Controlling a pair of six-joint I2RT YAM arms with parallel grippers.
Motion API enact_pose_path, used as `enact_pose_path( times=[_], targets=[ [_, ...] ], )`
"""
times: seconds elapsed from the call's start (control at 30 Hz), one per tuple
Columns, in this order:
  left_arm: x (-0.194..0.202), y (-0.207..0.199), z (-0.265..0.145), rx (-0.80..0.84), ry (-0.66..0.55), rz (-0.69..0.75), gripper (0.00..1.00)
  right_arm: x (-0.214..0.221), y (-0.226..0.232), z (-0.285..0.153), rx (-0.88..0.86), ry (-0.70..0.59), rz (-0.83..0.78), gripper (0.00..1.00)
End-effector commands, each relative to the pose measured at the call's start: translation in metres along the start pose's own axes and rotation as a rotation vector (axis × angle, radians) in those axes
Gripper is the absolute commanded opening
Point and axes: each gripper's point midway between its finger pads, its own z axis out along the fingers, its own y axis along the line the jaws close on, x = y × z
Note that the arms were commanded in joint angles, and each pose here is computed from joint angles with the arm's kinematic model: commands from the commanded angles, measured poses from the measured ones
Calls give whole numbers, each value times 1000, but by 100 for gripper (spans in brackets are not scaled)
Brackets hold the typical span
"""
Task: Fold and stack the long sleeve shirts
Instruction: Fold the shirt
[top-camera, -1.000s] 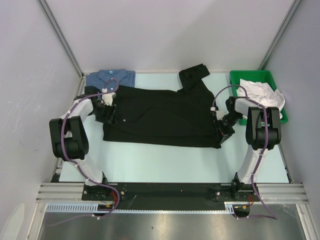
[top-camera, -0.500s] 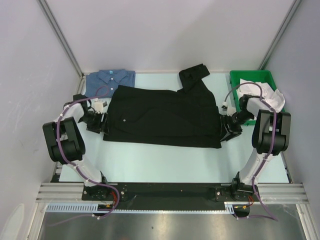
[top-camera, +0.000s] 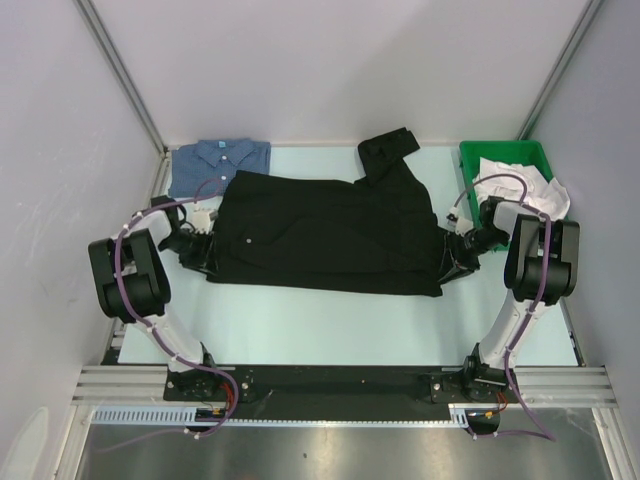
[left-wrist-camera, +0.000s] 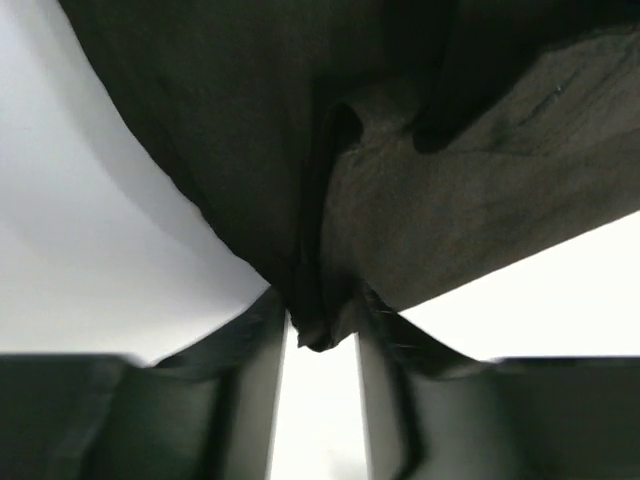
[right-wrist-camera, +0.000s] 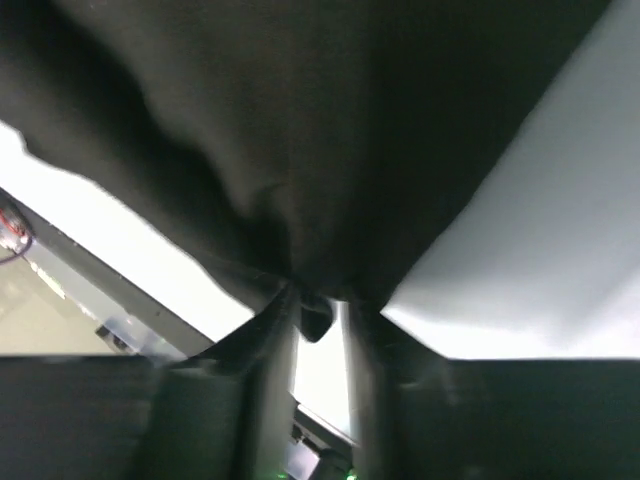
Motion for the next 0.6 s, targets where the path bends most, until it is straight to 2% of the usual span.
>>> enact_pose_path(
  times=[0.0, 0.03, 0.07, 0.1, 0.17, 0.3, 0.57],
  targets=[
    [10, -9, 3, 41, -2, 2, 32, 4, -17, 15, 48, 8, -23, 19],
    [12, -11, 3, 44, 0, 6, 24, 6, -18, 14, 52, 10, -22, 14],
    [13, -12, 3, 47, -2, 3, 19, 5, -18, 13, 57, 6, -30, 2],
    [16, -15, 3, 57, 4, 4, 10, 6, -20, 12, 76, 10, -32, 0],
    [19, -17, 1, 61, 8, 11, 2, 12, -22, 8, 95, 24, -40, 0],
    [37, -27, -4, 92, 57, 34, 0, 25, -28, -7, 171, 57, -121, 0],
    [83, -44, -27, 89, 163, 118, 0, 69, -42, -31, 282, 213, -257, 0]
  ],
)
